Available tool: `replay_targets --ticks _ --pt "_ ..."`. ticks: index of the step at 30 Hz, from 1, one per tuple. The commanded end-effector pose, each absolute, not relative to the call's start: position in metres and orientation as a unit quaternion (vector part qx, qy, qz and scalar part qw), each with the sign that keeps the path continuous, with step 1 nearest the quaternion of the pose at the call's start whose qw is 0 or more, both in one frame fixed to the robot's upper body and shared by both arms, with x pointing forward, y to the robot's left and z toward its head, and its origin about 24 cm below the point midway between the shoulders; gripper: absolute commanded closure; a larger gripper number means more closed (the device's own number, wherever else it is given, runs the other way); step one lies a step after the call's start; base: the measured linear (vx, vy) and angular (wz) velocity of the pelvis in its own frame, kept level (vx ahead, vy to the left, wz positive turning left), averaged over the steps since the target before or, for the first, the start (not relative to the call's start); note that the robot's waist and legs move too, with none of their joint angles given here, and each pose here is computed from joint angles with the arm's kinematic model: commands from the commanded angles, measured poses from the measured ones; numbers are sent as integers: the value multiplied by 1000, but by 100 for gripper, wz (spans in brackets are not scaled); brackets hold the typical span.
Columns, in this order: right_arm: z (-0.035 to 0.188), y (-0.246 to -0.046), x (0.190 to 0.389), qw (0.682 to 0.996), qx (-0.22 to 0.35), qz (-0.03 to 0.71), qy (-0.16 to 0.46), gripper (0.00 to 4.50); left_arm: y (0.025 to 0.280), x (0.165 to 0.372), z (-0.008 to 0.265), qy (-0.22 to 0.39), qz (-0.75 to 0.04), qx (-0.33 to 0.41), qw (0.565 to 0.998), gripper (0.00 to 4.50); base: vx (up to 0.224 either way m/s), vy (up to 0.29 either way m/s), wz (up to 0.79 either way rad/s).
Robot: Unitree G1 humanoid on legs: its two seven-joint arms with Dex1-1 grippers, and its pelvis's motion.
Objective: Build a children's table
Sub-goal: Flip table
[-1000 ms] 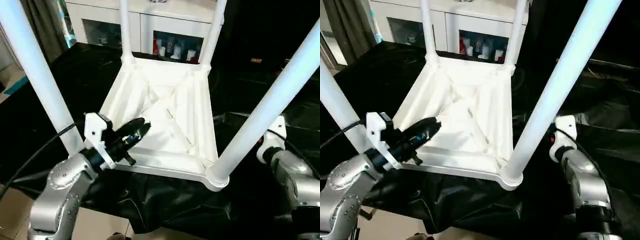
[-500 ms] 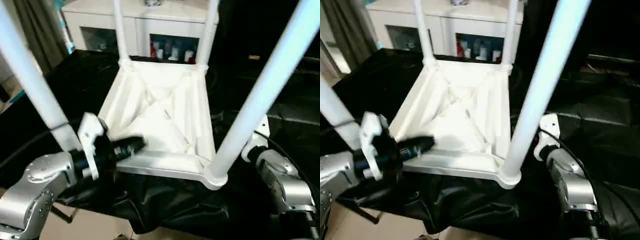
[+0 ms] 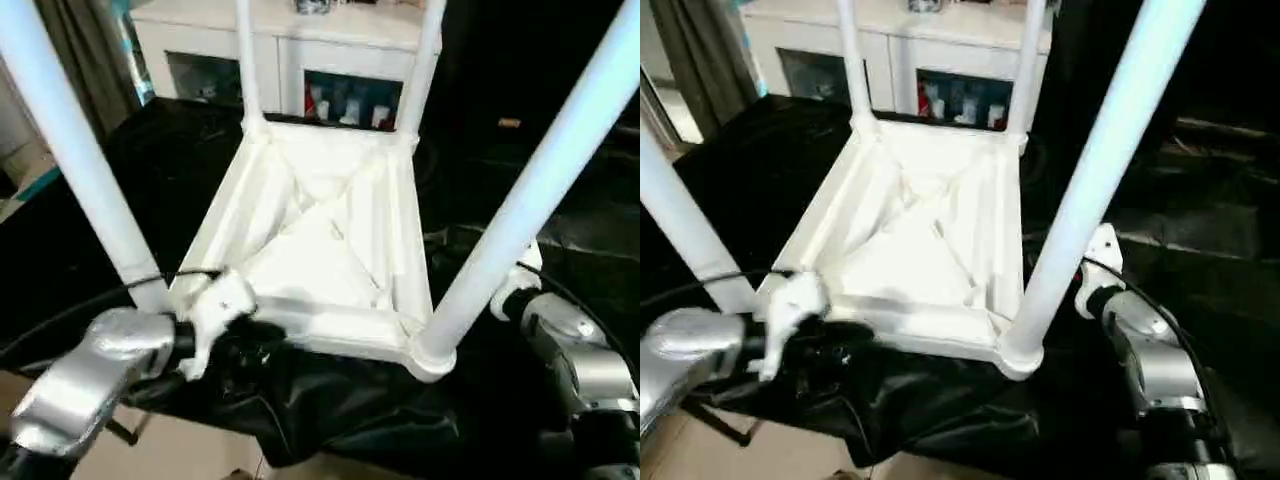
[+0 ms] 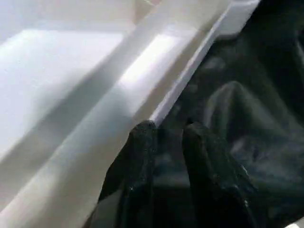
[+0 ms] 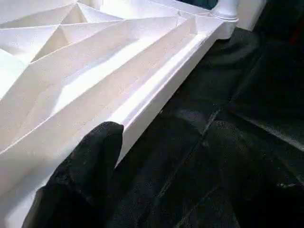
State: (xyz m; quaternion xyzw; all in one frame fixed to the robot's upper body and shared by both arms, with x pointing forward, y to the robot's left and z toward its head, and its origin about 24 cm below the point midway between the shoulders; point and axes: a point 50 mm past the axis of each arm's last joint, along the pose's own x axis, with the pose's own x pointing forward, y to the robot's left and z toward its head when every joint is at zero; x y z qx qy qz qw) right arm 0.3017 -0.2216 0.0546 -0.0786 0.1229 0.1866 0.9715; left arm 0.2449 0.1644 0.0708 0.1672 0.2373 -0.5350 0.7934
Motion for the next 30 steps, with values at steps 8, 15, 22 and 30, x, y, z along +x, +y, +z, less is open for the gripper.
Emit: replay_targets --ticks 8,15,22,30 --pt "61 -229 300 973 -93 177 114 124 178 262 53 272 -488 248 792 331 0 0 0" --pt "62 -234 288 977 -81 166 105 124 180 282 65 191 -459 268 826 331 0 0 0" --pt "60 -229 269 990 -34 103 87 124 175 265 105 24 -398 85 913 331 0 0 0" --pt "50 -213 245 994 -49 34 87 124 173 217 57 56 -167 26 984 331 7 -1 0"
